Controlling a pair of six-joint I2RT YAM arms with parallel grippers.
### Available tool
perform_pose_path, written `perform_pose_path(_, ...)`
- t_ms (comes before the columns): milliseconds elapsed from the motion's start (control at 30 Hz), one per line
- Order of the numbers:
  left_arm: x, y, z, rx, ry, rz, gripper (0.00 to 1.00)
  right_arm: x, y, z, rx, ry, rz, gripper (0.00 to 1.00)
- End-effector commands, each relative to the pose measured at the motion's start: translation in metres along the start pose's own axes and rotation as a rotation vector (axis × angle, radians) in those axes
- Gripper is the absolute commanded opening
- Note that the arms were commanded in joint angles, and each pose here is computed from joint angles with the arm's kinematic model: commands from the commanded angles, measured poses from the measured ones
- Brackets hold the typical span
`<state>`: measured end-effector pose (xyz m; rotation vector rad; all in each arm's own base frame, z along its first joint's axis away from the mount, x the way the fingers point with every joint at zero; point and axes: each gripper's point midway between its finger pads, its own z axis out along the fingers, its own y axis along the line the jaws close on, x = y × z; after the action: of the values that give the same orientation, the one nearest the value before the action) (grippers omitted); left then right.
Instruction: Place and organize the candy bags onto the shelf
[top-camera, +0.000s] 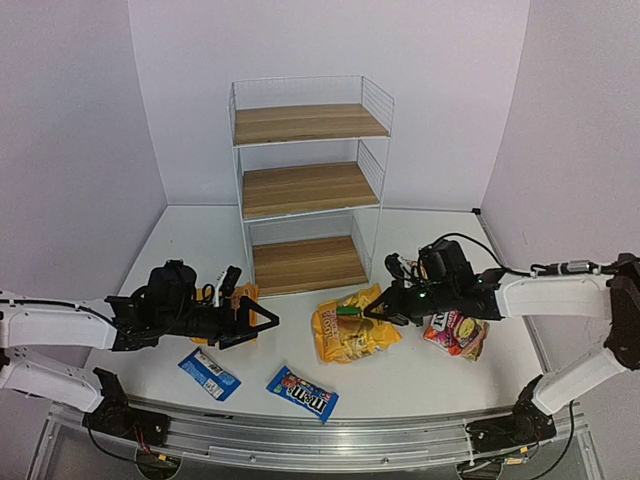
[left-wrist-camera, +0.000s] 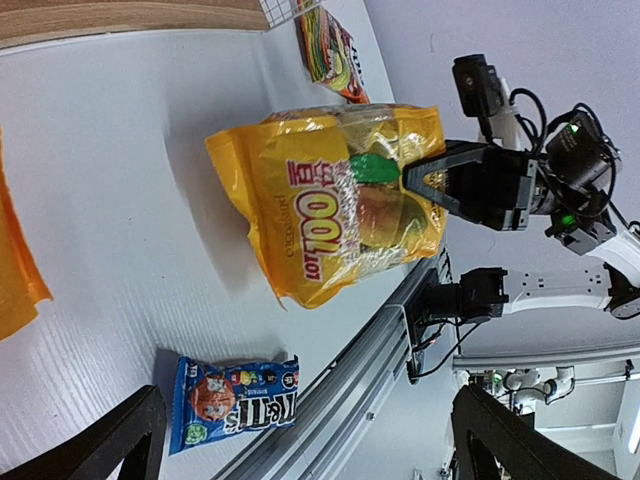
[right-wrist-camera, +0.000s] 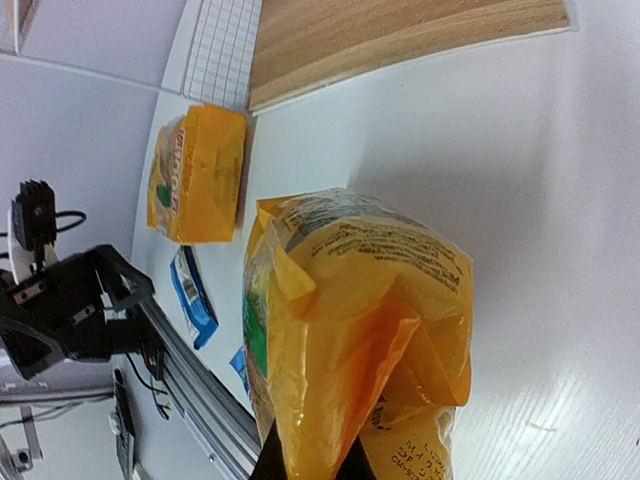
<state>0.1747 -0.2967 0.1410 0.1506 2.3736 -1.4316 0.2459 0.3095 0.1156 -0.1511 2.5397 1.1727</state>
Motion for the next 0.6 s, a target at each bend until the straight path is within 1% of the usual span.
perform_pose_path(0, -0.036, -0.055, 0.016, 0.133, -0.116, 0.072, 1.00, -0.040, 0.046, -0.043, -0.148, -0.236, 0.073, 0.00)
perform_pose_path(133, -0.032, -0.084, 0.035, 0.277, -0.073, 0.121, 1.00, -0.047, 0.063, -0.067, -0.216, -0.294, 0.133, 0.00)
perform_pose_path(267, -0.026, -0.099, 0.063, 0.332, -0.011, 0.139, 1.00, -0.051, 0.080, -0.084, -0.311, -0.325, 0.193, 0.00)
perform_pose_path(367, -0.027, -0.120, 0.076, 0.399, -0.019, 0.147, 1.00, -0.054, 0.086, -0.092, -0.362, -0.366, 0.225, 0.00)
perform_pose_path(567, -0.042, -0.130, 0.097, 0.380, -0.087, 0.070, 1.00, -0.063, 0.096, -0.100, -0.450, -0.452, 0.262, 0.00)
